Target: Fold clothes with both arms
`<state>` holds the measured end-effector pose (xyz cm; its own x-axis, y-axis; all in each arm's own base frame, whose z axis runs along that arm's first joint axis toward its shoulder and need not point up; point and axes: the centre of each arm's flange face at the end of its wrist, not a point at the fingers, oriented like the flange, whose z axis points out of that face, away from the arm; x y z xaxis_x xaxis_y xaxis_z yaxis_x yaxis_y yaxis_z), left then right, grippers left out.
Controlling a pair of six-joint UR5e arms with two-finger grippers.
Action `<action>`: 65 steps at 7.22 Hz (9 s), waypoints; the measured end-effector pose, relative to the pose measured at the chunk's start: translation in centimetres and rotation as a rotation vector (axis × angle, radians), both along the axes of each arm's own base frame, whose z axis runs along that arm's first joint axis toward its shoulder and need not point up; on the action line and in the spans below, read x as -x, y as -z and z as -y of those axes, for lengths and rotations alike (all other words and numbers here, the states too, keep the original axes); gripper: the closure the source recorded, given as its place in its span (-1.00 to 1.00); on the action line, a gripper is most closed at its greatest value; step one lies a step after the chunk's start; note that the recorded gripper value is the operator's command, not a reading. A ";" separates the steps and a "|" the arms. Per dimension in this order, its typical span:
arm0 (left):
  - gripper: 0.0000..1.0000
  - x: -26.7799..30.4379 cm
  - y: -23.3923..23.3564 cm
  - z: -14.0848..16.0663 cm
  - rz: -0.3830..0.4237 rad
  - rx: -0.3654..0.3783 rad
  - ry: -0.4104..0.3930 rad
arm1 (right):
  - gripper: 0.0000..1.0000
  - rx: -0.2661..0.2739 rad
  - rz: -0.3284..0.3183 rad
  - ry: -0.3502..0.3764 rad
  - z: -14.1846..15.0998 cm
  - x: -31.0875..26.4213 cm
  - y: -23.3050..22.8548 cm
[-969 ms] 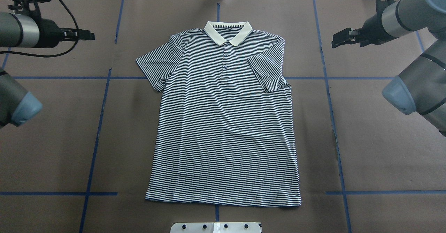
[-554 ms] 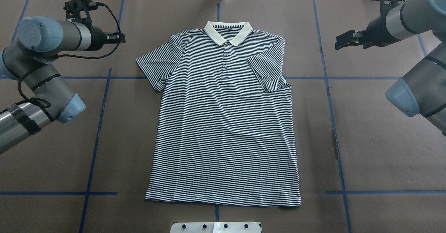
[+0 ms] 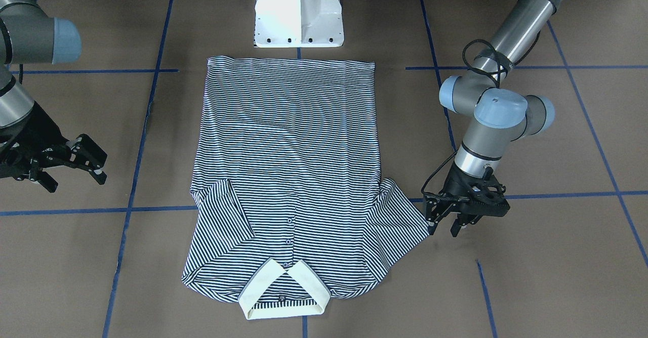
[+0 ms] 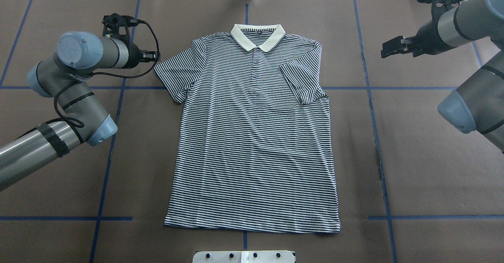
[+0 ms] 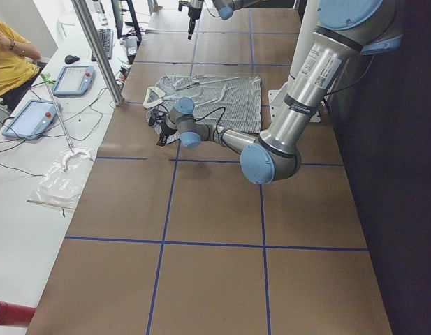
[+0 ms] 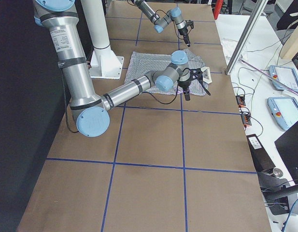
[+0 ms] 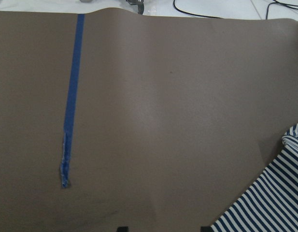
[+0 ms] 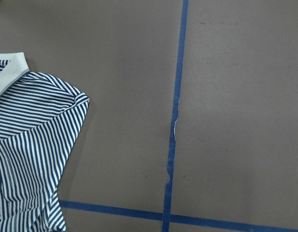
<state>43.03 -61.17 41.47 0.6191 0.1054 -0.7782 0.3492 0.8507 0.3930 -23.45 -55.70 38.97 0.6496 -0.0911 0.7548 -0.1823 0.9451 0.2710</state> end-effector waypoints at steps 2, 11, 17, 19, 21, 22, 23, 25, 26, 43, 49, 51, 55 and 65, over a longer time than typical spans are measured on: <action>-0.15 -0.9 -0.5 -0.2 0.008 0.008 -0.011 | -1.00 0.002 -0.001 0.000 -0.1 0.0 -0.1; 1.00 -2.6 -0.6 -1.2 0.007 0.016 -0.033 | -1.00 0.005 -0.005 0.000 -0.2 -0.1 -0.6; 1.00 -3.8 12.9 -2.0 0.054 0.097 -0.037 | -1.00 0.005 -0.004 -0.002 -0.2 -0.1 -0.4; 1.00 -8.2 18.1 -1.4 0.062 0.188 -0.013 | -1.00 0.006 -0.003 -0.005 -0.2 -0.1 -0.4; -0.64 -12.6 21.2 -0.8 0.059 0.240 0.014 | -1.00 0.007 -0.002 -0.006 -0.2 -0.1 -0.4; -1.00 -13.8 21.8 -1.1 0.059 0.249 0.013 | -1.00 0.008 -0.002 -0.007 -0.2 -0.1 -0.4; -1.00 -14.6 22.1 -1.4 0.064 0.247 0.002 | -1.00 0.010 -0.001 -0.008 -0.2 -0.1 -0.4; -1.00 -14.6 24.2 -2.6 0.072 0.191 -0.055 | -1.00 0.012 0.004 -0.012 -0.3 -0.1 -0.2; -1.00 -13.4 25.7 -3.8 0.067 0.164 -0.095 | -1.00 0.027 0.014 -0.024 -0.4 0.0 0.1; -1.00 -2.2 15.5 -28.4 -0.012 0.129 -0.323 | -0.26 0.409 0.052 -0.354 -39.9 21.3 5.2; -1.00 -2.2 15.5 -28.6 -0.014 0.133 -0.325 | -0.26 0.393 0.007 -0.359 -42.5 25.1 3.6; -1.00 -2.2 15.6 -28.6 -0.015 0.131 -0.325 | -0.23 0.395 -0.001 -0.353 -43.5 25.6 3.2; -1.00 -2.0 15.9 -28.7 -0.021 0.129 -0.326 | 0.31 0.392 -0.019 -0.353 -43.8 26.1 2.3; -0.59 -4.6 15.5 -32.8 -0.041 0.218 -0.351 | 1.00 0.426 0.022 -0.404 -39.6 20.4 8.3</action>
